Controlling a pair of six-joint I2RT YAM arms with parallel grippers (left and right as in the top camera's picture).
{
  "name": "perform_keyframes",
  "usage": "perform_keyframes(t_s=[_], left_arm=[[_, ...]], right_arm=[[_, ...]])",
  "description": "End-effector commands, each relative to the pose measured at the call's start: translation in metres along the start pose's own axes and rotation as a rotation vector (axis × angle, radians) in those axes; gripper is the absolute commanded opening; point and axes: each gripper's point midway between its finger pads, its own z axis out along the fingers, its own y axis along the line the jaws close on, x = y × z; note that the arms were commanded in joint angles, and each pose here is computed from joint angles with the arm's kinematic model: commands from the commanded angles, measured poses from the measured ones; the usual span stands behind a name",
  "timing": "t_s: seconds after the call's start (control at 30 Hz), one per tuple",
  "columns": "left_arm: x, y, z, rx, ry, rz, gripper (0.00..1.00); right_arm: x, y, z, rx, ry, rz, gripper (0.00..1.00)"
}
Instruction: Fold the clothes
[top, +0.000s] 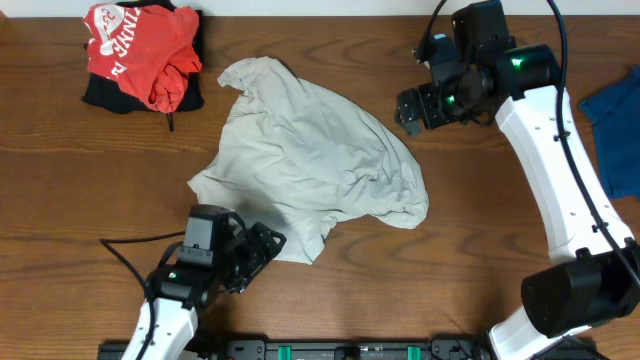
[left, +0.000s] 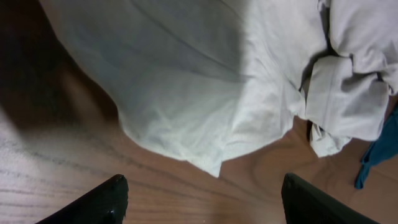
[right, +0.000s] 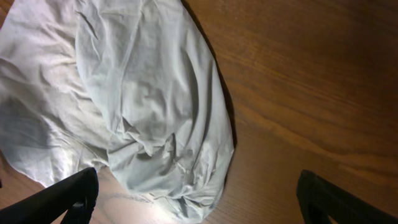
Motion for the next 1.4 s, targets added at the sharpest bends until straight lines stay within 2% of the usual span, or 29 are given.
perform_keyframes(t_s=[0.0, 0.13, 0.77, 0.83, 0.97, 1.03, 1.13, 1.2, 1.3, 1.37], left_arm=[[0.000, 0.008, 0.007, -0.042, 0.015, -0.055, 0.79], [-0.011, 0.021, 0.017, -0.112, -0.017, -0.068, 0.79], [-0.020, 0.027, 0.051, -0.134, 0.032, -0.041, 0.78], [-0.018, 0.026, 0.051, -0.127, 0.044, -0.036, 0.70], [-0.016, 0.027, 0.051, -0.131, 0.053, -0.022, 0.32], [-0.015, 0.028, 0.050, -0.136, 0.057, -0.025, 0.25], [-0.014, 0.029, 0.050, -0.141, 0.061, -0.027, 0.23], [-0.014, 0.030, 0.050, -0.144, 0.062, -0.029, 0.14], [-0.014, 0.030, 0.050, -0.144, 0.062, -0.029, 0.07], [-0.014, 0.030, 0.050, -0.144, 0.062, -0.028, 0.06]], right_arm=[[-0.005, 0.009, -0.014, -0.018, -0.037, -0.029, 0.99], [-0.005, 0.009, -0.014, -0.018, -0.036, -0.028, 0.99], [0.001, 0.010, -0.014, -0.020, -0.013, -0.023, 0.99], [0.004, 0.010, -0.014, -0.020, -0.002, -0.021, 0.99], [0.011, 0.010, -0.014, -0.023, 0.026, -0.007, 0.93], [0.016, 0.011, -0.014, -0.024, 0.048, 0.024, 0.92], [0.032, 0.018, -0.016, -0.059, 0.114, 0.069, 0.91], [0.046, 0.022, -0.017, -0.076, 0.172, 0.106, 0.89], [0.064, 0.028, -0.018, -0.087, 0.251, 0.165, 0.88], [0.075, 0.040, -0.016, -0.118, 0.296, 0.157, 0.88]])
